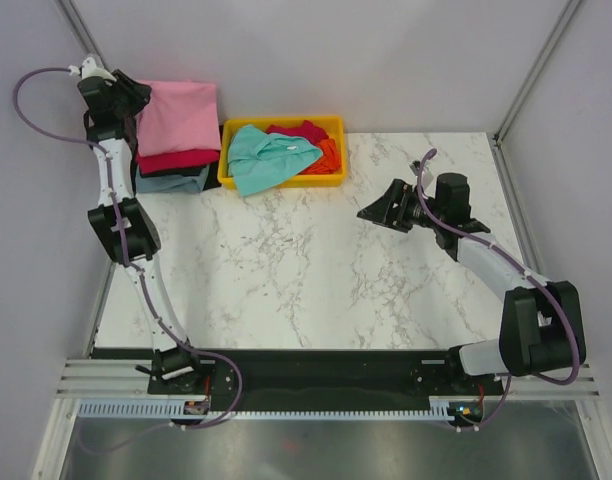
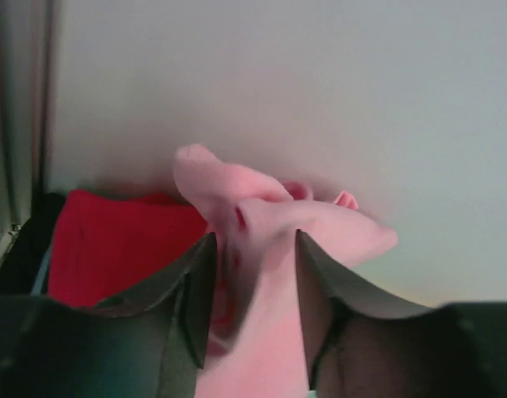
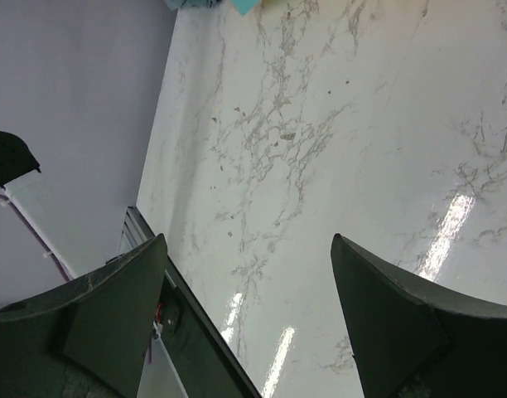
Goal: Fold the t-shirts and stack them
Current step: Neatly place the folded tshirt to the corner
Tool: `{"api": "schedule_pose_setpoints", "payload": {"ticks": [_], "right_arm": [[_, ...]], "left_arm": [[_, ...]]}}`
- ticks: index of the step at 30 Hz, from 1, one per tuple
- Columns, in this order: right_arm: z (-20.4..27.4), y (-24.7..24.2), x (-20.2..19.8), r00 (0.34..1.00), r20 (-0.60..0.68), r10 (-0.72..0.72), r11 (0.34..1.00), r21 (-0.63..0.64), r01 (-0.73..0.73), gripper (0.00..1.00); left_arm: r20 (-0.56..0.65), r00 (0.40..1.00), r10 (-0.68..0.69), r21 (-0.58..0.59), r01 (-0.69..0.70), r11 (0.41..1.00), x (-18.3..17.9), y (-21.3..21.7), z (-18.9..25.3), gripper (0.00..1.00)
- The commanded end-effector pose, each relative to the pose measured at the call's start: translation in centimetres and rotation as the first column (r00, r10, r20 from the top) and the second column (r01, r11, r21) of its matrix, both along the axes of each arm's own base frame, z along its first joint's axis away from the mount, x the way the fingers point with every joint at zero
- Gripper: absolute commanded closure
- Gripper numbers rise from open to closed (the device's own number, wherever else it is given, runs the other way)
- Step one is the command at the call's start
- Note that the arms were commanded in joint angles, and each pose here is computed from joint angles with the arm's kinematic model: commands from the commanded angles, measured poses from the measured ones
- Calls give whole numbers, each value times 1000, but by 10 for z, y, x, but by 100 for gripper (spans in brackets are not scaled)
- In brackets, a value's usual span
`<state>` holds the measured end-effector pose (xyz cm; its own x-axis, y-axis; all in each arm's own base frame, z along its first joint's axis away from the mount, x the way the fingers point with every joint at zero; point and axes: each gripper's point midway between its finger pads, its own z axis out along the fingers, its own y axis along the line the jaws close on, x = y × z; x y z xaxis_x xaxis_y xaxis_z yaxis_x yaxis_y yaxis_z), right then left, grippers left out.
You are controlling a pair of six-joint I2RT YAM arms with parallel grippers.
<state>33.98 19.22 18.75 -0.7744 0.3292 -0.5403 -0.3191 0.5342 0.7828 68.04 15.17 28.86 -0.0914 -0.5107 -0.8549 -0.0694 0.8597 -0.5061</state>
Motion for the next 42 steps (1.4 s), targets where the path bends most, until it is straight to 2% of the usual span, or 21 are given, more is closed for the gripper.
{"api": "schedule_pose_setpoints", "payload": {"ticks": [1,2,3,4,6,9,13,14,15,20,23,24,25,26,27,28,30,33,34,37,42], "right_arm": [[6,0,9,999,41,6,1000,-23,-5,11],[4,0,9,999,39,3,1000,-28,-2,12],[1,-1,8,1000,30,-1,999,-38,2,12],[-1,-3,10,999,33,-5,999,-53,7,11],[-4,-3,9,1000,25,-6,998,-63,7,11],[-11,-2,10,1000,10,-2,997,-75,2,12],[-20,3,11,1000,-12,11,996,-85,-12,12],[-20,4,12,1000,-9,13,996,-86,-14,12],[-18,4,11,1000,-7,15,996,-86,-15,12],[-4,3,10,999,32,13,996,-93,-10,12],[3,5,5,998,51,23,996,-91,-18,11],[4,6,4,998,52,25,996,-91,-20,11],[8,6,3,998,63,26,996,-88,-20,11],[10,6,3,997,66,26,996,-86,-21,11],[11,6,2,997,67,28,996,-86,-22,11],[13,6,1,997,75,28,996,-86,-22,11],[16,6,1,996,82,30,996,-84,-23,11],[18,7,0,996,85,32,996,-81,-25,11],[17,7,0,996,81,31,996,-81,-25,11],[18,6,0,996,85,30,996,-83,-23,11],[17,5,1,996,89,24,996,-91,-16,11]], "left_arm": [[177,981,77,-1,-78,997,17,42,18,47],[197,976,88,0,-90,996,20,49,14,45],[227,966,121,-4,-124,992,24,58,14,39],[220,964,153,-29,-150,988,29,65,-2,17],[253,947,197,-49,-191,980,32,75,-1,1],[274,939,210,-56,-202,978,36,78,-4,0],[284,939,193,-58,-184,981,29,70,21,0],[291,937,194,-57,-185,981,20,67,45,0],[252,945,210,-67,-199,978,18,67,34,0],[186,937,295,43,-308,950,-23,57,63,0],[116,950,291,13,-294,956,-50,43,69,0],[34,961,273,0,-273,962,-57,37,44,0],[42,963,267,-13,-267,964,-70,30,60,0],[24,964,264,-21,-263,965,-75,27,56,0],[-31,969,246,-40,-247,968,-81,20,33,0],[-23,971,239,-48,-240,970,-91,15,42,0],[-84,974,210,-83,-217,973,-98,3,16,2],[-148,977,151,-230,-183,956,-104,-13,-11,3],[-156,980,126,-318,-170,933,-103,-21,-15,3],[-142,989,48,-475,-110,873,-94,-40,-29,4],[-165,985,58,-508,-135,851,-83,-56,-43,6]]}}
